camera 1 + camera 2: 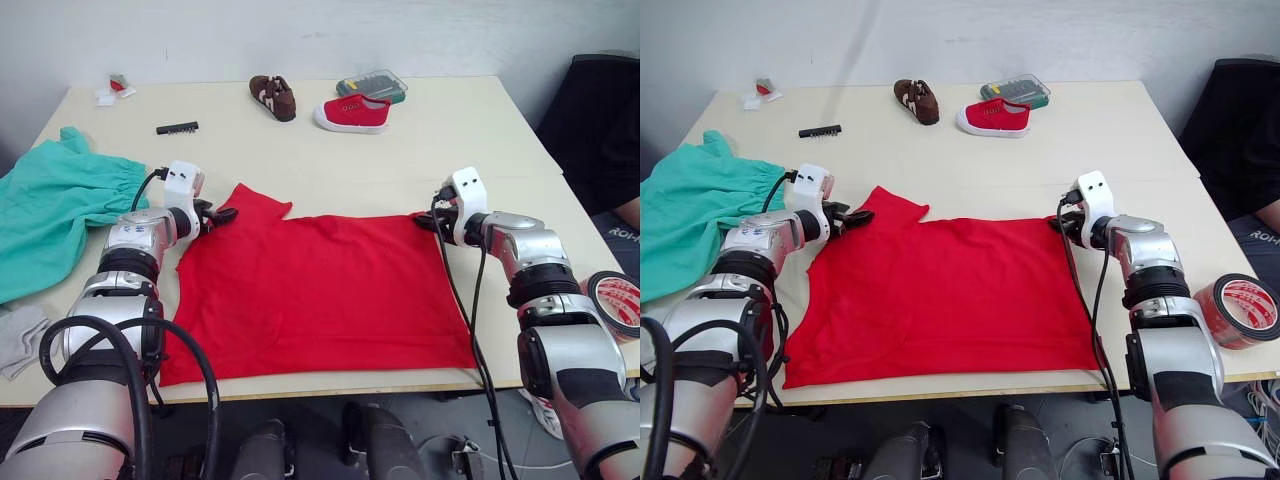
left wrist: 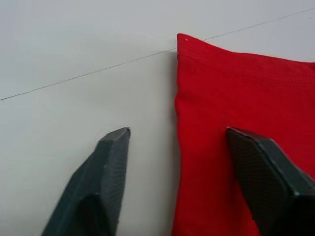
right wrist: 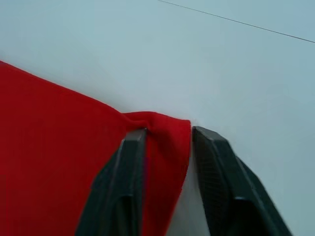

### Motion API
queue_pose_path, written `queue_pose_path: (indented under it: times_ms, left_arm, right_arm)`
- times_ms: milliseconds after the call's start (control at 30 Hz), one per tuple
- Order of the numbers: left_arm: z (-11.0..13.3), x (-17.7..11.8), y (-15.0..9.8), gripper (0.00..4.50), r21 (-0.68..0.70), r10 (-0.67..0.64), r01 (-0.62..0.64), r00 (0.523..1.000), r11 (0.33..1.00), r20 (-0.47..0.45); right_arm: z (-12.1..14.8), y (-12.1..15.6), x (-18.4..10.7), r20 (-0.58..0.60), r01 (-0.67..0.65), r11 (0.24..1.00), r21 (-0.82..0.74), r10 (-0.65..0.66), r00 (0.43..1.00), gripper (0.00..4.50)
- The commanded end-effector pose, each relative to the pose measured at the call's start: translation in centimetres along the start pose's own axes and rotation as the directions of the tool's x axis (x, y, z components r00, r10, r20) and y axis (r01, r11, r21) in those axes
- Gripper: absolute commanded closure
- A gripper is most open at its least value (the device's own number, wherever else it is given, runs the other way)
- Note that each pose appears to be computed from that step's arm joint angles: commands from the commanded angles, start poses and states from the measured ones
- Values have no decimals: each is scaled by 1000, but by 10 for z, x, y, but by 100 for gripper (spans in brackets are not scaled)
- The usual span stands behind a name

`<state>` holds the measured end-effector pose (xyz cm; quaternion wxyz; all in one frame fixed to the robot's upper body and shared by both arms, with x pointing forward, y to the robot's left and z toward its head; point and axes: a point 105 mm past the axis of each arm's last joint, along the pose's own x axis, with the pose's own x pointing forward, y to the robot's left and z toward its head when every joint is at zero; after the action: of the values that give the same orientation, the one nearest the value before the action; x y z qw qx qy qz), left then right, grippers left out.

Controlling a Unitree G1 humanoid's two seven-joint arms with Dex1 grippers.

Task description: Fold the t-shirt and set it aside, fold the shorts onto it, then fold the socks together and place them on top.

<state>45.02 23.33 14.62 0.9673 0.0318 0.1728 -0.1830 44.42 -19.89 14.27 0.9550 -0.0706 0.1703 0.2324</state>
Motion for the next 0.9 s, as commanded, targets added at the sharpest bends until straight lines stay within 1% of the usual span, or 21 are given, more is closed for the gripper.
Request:
queue_pose_path:
  times_ms: [33,133,200,233,267,367,433,500,567,633,667,767,833,867,900]
  left_arm:
    - [13,-1,-3,261,-2,-24,25,999,1000,39]
    - [14,-2,-3,361,-19,-36,37,998,999,52]
    - [18,-4,-3,428,-19,-57,58,995,998,80]
    - [22,-6,-4,445,-4,-84,84,991,996,105]
    - [26,-9,-5,445,23,-110,107,986,994,128]
    - [30,-18,-3,445,94,-158,144,976,985,152]
    - [35,-28,-5,445,112,-237,219,953,969,190]
    - [36,-39,-8,445,137,-315,291,926,947,210]
    - [34,-52,-13,445,177,-407,374,887,911,220]
    - [27,-66,-19,445,222,-485,442,850,869,205]
    - [21,-72,-22,445,250,-512,463,839,850,187]
    - [6,-86,-32,445,334,-563,500,817,799,126]
    - [-1,-92,-38,445,394,-571,498,817,772,86]
    - [-6,-96,-41,445,450,-570,490,820,747,54]
    - [-14,-100,-42,445,506,-562,480,827,717,11]
  right_arm:
    - [7,-1,-1,26,1,1000,-4,0,1000,450]
    - [11,1,-1,46,-11,1000,-10,11,999,450]
    - [17,2,-3,73,-19,1000,-15,20,997,450]
    - [21,2,-6,93,-16,999,-36,20,995,450]
    - [24,1,-10,116,-11,998,-63,18,993,450]
    - [25,2,-22,160,3,983,-183,27,987,450]
    - [23,10,-36,205,2,958,-288,60,977,450]
    - [19,19,-49,249,4,938,-345,88,964,450]
    - [15,31,-62,297,17,904,-427,122,947,450]
    - [9,43,-75,339,40,853,-520,163,927,450]
    - [5,49,-82,348,51,816,-576,189,918,450]
    - [-8,64,-93,332,64,699,-712,255,908,450]
    - [-16,70,-98,314,68,627,-776,291,904,450]
    - [-22,71,-100,294,74,568,-820,307,905,450]
    - [-29,71,-101,271,71,529,-846,312,910,450]
